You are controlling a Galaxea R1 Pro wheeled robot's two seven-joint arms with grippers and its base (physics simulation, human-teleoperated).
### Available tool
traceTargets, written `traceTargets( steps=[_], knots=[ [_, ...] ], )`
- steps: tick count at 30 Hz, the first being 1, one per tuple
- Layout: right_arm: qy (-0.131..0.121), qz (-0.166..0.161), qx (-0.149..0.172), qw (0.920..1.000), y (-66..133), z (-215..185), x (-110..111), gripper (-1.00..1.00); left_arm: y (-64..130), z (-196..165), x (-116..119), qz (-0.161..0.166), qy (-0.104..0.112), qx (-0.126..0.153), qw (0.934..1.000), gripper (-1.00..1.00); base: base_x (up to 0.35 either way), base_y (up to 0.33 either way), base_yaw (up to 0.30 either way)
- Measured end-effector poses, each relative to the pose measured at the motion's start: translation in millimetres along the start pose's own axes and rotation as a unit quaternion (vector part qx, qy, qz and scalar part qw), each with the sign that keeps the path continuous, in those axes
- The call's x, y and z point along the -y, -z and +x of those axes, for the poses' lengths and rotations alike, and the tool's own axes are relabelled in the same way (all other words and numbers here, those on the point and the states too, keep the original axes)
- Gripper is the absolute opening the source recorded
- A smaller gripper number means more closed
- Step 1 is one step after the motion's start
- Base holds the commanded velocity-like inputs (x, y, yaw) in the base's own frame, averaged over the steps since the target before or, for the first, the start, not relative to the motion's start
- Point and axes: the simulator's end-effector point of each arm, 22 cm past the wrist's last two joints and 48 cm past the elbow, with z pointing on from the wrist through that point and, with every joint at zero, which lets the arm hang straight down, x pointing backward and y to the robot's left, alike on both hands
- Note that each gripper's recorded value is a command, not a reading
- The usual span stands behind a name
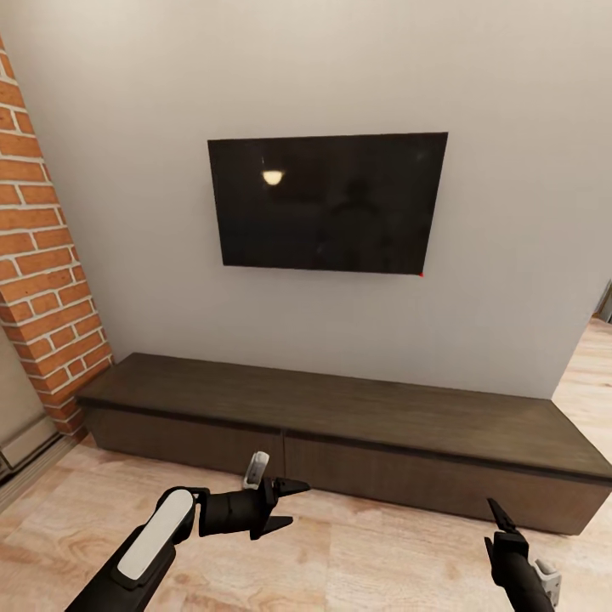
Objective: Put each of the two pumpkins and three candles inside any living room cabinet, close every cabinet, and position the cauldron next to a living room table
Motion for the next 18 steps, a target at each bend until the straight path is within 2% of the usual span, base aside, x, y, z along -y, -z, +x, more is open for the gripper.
traceTargets(
  steps=[18],
  knots=[
    [-0.001, -0.002, 0.002, 1.0000, -4.2, 2, 34, 1.00, -10.7, 5, -32, 0.000, 0.000, 0.000, 1.0000, 1.00, 0.000, 0.000, 0.000]
  ],
)
